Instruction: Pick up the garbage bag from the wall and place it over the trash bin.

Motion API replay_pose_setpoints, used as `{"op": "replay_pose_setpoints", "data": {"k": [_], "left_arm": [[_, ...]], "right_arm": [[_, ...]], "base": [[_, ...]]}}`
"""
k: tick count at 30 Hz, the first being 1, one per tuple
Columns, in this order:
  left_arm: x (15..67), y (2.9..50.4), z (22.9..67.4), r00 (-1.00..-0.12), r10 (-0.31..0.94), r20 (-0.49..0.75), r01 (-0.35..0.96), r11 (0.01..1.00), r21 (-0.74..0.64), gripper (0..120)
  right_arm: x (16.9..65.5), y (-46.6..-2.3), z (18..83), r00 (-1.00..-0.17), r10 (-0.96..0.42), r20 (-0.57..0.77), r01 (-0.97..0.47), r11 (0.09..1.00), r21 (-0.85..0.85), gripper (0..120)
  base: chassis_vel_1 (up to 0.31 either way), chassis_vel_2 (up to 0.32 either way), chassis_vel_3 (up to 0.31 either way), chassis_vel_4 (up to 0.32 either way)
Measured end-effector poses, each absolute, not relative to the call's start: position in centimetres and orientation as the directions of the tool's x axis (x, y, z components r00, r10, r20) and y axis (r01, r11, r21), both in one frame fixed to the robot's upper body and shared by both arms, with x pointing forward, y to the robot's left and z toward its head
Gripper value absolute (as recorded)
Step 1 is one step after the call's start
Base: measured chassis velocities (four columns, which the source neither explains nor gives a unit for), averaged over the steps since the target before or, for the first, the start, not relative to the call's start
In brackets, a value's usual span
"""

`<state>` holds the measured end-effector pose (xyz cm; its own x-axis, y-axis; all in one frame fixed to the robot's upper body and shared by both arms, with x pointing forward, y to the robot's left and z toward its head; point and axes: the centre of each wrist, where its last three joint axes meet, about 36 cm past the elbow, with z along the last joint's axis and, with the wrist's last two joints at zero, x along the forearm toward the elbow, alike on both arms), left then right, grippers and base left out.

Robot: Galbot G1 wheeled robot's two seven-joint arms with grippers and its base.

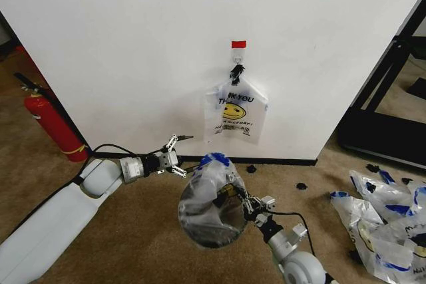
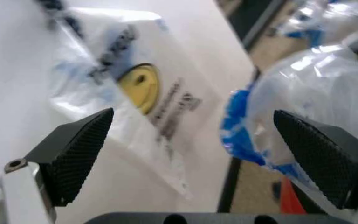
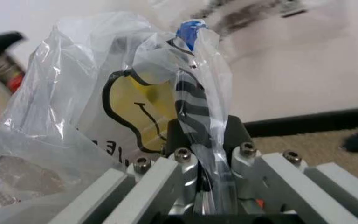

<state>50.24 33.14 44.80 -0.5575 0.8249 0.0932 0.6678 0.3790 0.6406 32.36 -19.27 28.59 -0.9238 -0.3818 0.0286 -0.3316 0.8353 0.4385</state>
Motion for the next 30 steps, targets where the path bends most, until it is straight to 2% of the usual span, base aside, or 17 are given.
{"op": "replay_pose_setpoints", "data": {"k": [2,4,5,7,8,10,14,17,20,26,30], "left_arm": [[49.2,32.6,44.4,-0.653,0.757,0.003,0.61,0.524,0.594,100],[46.8,30.5,44.8,-0.777,0.626,-0.067,0.532,0.71,0.461,100],[45.2,29.1,45.3,-0.819,0.57,-0.061,0.51,0.773,0.377,100],[42.4,26.9,45.9,-0.861,0.509,0.005,0.495,0.836,0.237,100],[42.4,26.9,45.9,-0.861,0.509,0.005,0.495,0.836,0.237,100],[40.1,24.9,46.7,-0.869,0.478,0.124,0.489,0.868,0.084,100],[38.3,22.6,49.0,-0.84,0.464,0.281,0.464,0.883,-0.071,100],[38.1,22.1,49.4,-0.823,0.463,0.329,0.466,0.882,-0.073,100],[38.4,21.9,48.9,-0.813,0.445,0.375,0.476,0.879,-0.009,100],[38.7,22.2,47.7,-0.803,0.414,0.429,0.486,0.872,0.067,100],[38.9,22.1,47.7,-0.795,0.406,0.45,0.485,0.871,0.072,98]], "right_arm": [[32.5,-18.7,28.7,-0.94,-0.341,0.025,-0.292,0.839,0.459,1],[32.6,-18.3,28.7,-0.952,-0.307,0.005,-0.268,0.84,0.472,1],[32.7,-18.2,28.8,-0.956,-0.294,-0.009,-0.263,0.84,0.474,1],[33.0,-18.3,29.0,-0.96,-0.276,-0.04,-0.262,0.846,0.464,1],[33.0,-18.3,29.0,-0.96,-0.276,-0.04,-0.262,0.846,0.464,1],[33.3,-18.6,29.1,-0.96,-0.27,-0.073,-0.274,0.855,0.44,1],[33.7,-19.2,29.4,-0.952,-0.28,-0.122,-0.305,0.867,0.393,1],[33.9,-19.6,29.5,-0.95,-0.283,-0.132,-0.312,0.87,0.381,1],[33.9,-20.1,29.9,-0.945,-0.288,-0.157,-0.327,0.87,0.369,1],[33.7,-20.3,30.3,-0.935,-0.305,-0.18,-0.351,0.865,0.359,1],[33.7,-20.3,30.2,-0.926,-0.324,-0.194,-0.373,0.864,0.338,1]], "base": [[0.0,0.0,0.0,0.0],[0.0,0.0,0.0,0.0],[0.0,0.0,0.0,0.0],[0.0,0.0,0.0,0.0],[0.0,0.0,0.0,0.0],[0.0,0.0,0.0,0.0],[0.0,0.0,0.0,0.0],[0.0,0.0,0.0,0.0],[0.0,0.0,0.0,0.0],[0.0,0.0,0.0,0.0],[0.0,0.0,0.0,0.0]]}}
